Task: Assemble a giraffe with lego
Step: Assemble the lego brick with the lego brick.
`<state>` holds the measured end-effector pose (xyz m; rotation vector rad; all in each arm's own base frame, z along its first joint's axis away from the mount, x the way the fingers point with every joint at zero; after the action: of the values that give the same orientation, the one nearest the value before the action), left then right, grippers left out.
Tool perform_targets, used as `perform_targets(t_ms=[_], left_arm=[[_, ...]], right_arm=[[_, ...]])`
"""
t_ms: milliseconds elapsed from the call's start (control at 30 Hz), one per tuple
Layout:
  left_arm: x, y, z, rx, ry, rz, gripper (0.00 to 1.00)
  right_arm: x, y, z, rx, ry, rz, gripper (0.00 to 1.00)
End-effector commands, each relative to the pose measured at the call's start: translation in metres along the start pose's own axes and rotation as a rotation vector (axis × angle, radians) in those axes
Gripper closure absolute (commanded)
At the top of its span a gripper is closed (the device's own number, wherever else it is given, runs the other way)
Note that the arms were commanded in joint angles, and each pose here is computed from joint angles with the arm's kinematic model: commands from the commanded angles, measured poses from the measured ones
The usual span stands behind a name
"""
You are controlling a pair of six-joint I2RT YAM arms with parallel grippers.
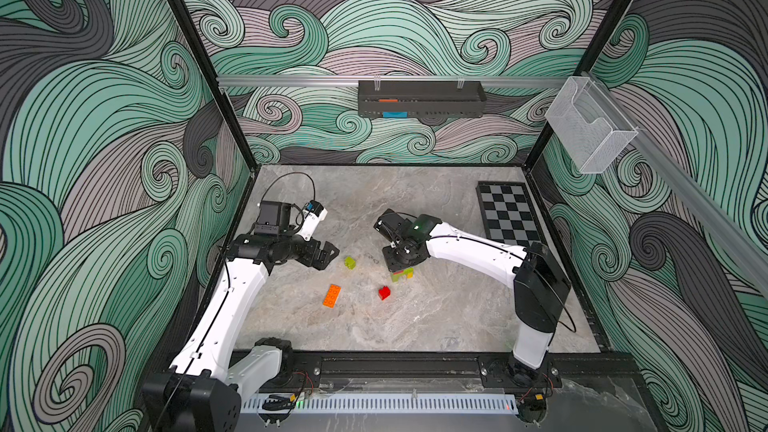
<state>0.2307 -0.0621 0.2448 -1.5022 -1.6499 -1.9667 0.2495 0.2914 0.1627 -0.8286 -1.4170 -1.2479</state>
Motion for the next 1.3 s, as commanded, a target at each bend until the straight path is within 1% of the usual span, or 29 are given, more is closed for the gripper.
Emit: perform_targets(t_ms=[0, 133, 233, 333, 433, 533, 600, 667, 800, 933, 1000, 1100, 1167, 1267], left_arm=[[0.002, 0.002, -0.001, -0.010, -0.010, -0.023, 0.01], [0.002, 0.001, -0.001, -0.010, -0.011, -0.024, 0.01], [0.002, 0.002, -0.001, -0.011, -0.011, -0.024, 0.01], [0.002, 0.002, -0.001, -0.011, -0.011, -0.025, 0.01], [0.002, 0.002, -0.001, -0.010, -0.012, -0.025, 0.01], [0.002, 0.001, -0.002, -0.010, -0.013, -0.024, 0.01], [0.003, 0.002, -0.002, -0.011, -0.011, -0.024, 0.01], [0.002, 0.002, -0.001, -0.011, -0.011, -0.025, 0.01], [0.002, 0.002, -0.001, -0.009, -0.011, -0.024, 0.01], [0.002, 0.002, -0.001, -0.010, -0.009, -0.024, 0.01], [0.003, 0.002, -0.001, -0.010, -0.006, -0.025, 0.01], [0.003, 0.001, 0.000, -0.008, -0.006, -0.024, 0.01], [0.003, 0.002, 0.000, -0.009, -0.006, -0.026, 0.01], [0.003, 0.002, 0.000, -0.010, -0.006, -0.026, 0.01]], right_arm=[[-0.014, -0.015, -0.005, -0.025, -0.056, 0.034, 0.76], [-0.021, -0.021, -0.004, -0.056, -0.055, 0.017, 0.76], [-0.027, -0.022, -0.009, -0.072, -0.087, 0.013, 0.76], [-0.033, -0.032, -0.011, -0.103, -0.098, 0.027, 0.77], [-0.042, -0.040, -0.009, -0.119, -0.074, 0.059, 0.78], [-0.051, -0.042, -0.003, -0.073, -0.042, 0.112, 0.80], [-0.056, -0.044, 0.001, -0.027, 0.006, 0.203, 0.79], [-0.057, -0.047, 0.002, 0.016, 0.014, 0.271, 0.79], [-0.053, -0.050, -0.006, 0.067, 0.018, 0.306, 0.80], [-0.044, -0.044, -0.016, 0.110, 0.002, 0.294, 0.79], [-0.038, -0.040, -0.016, 0.170, 0.010, 0.284, 0.78], [-0.029, -0.033, -0.017, 0.242, -0.017, 0.250, 0.78], [-0.024, -0.028, -0.020, 0.246, -0.048, 0.212, 0.78], [-0.026, -0.030, -0.018, 0.206, -0.067, 0.172, 0.79]])
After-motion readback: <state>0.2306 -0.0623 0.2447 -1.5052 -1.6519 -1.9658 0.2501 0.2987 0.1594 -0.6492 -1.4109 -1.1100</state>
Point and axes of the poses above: each gripper's point midway between its finger pads, its own x axis back along the fingers, its own z axis along the line the jaws close on, y = z × x, the point moved 7 cm from there along x, back along the fingers, and after that the axes turned 4 degrees about -x, right-handed, at the moved point
